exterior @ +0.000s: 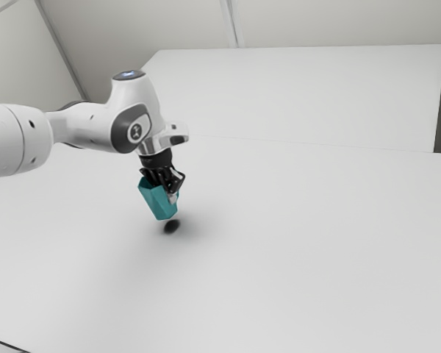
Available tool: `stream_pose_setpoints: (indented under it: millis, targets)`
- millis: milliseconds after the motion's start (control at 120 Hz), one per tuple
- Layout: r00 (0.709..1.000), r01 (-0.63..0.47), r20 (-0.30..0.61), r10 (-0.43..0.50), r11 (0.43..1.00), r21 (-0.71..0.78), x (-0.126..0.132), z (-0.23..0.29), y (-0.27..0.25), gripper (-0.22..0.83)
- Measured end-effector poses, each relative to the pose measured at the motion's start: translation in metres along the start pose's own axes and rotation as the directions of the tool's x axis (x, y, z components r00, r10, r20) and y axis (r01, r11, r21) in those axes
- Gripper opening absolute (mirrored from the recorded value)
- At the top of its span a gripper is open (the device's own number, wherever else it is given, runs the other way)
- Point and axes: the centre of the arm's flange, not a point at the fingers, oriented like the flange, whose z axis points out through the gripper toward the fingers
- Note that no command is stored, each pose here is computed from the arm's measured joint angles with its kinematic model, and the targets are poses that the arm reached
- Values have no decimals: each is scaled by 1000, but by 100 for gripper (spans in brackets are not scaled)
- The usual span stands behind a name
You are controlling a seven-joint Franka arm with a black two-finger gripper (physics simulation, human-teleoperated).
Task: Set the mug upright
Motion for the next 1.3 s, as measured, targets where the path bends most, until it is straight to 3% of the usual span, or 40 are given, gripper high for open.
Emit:
stream_pose_setpoints:
  millis: [1200, 1300]
  targets:
    - [995, 98, -21, -97, 992, 74, 22, 41, 9, -16]
    - [995, 101, -23, -100, 992, 71, 23, 43, 10, -12]
